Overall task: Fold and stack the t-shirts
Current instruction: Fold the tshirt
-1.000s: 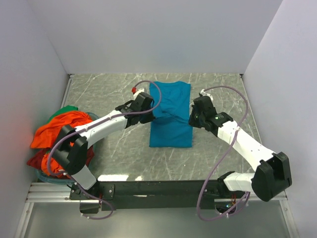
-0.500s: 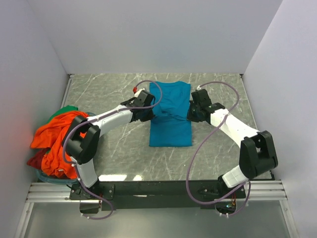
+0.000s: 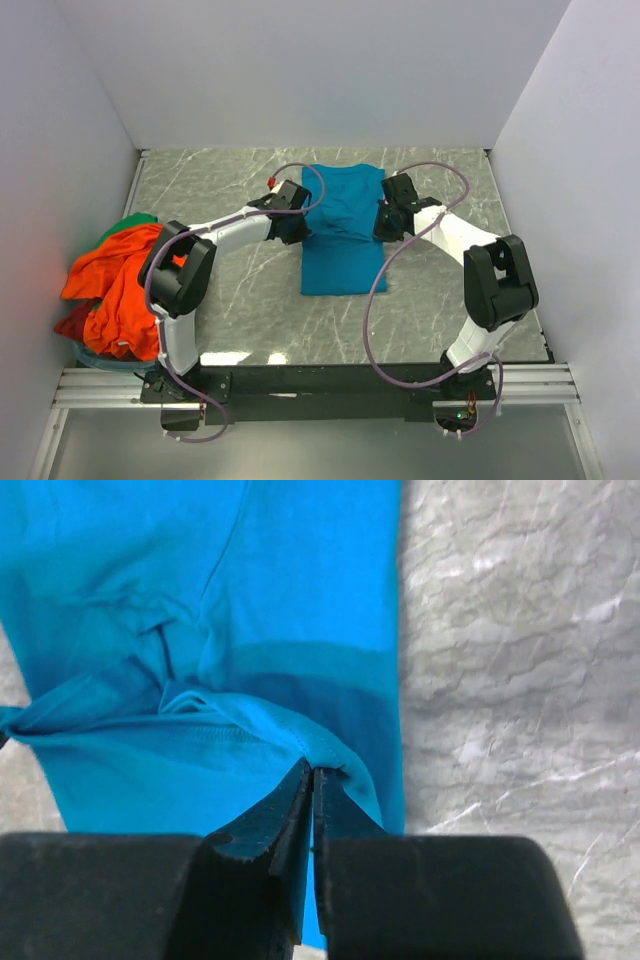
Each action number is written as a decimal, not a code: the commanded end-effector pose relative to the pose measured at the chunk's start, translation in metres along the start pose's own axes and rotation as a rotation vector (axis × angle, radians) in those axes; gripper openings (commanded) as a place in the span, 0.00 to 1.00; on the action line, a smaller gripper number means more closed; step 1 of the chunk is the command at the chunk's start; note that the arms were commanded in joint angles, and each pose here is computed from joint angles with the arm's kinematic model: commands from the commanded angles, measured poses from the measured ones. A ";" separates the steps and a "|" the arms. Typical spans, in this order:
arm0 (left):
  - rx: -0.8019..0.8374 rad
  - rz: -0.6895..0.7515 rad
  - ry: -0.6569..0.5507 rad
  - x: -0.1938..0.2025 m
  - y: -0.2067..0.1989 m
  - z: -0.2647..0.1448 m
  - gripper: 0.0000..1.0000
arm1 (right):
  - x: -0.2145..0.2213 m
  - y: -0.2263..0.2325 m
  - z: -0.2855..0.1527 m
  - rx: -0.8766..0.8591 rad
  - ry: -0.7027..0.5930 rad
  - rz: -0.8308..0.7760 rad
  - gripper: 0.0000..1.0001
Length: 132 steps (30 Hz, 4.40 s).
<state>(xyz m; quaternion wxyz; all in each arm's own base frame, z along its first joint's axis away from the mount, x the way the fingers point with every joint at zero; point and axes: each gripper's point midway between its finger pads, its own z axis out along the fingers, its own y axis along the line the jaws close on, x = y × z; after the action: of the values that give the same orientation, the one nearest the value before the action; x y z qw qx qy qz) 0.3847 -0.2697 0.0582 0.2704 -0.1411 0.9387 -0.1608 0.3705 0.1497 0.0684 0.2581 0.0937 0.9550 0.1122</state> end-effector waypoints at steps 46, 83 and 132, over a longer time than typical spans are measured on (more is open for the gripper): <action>0.197 -0.027 0.118 0.113 0.024 -0.075 0.91 | 0.107 -0.035 -0.035 -0.143 -0.017 0.202 0.61; 0.123 -0.031 0.180 0.136 0.035 -0.046 0.26 | 0.157 -0.059 -0.015 -0.073 0.108 0.226 0.07; 0.392 -0.041 -0.292 0.016 -0.012 -0.242 0.01 | 0.133 0.029 -0.213 -0.566 0.058 -0.030 0.00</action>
<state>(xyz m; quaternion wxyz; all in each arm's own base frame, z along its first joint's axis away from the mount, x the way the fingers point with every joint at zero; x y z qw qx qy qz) 0.2094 -0.2347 0.2187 0.3632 -0.1131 0.8649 -0.3275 0.1325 0.1741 0.1758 0.2042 0.0018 0.9000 0.3851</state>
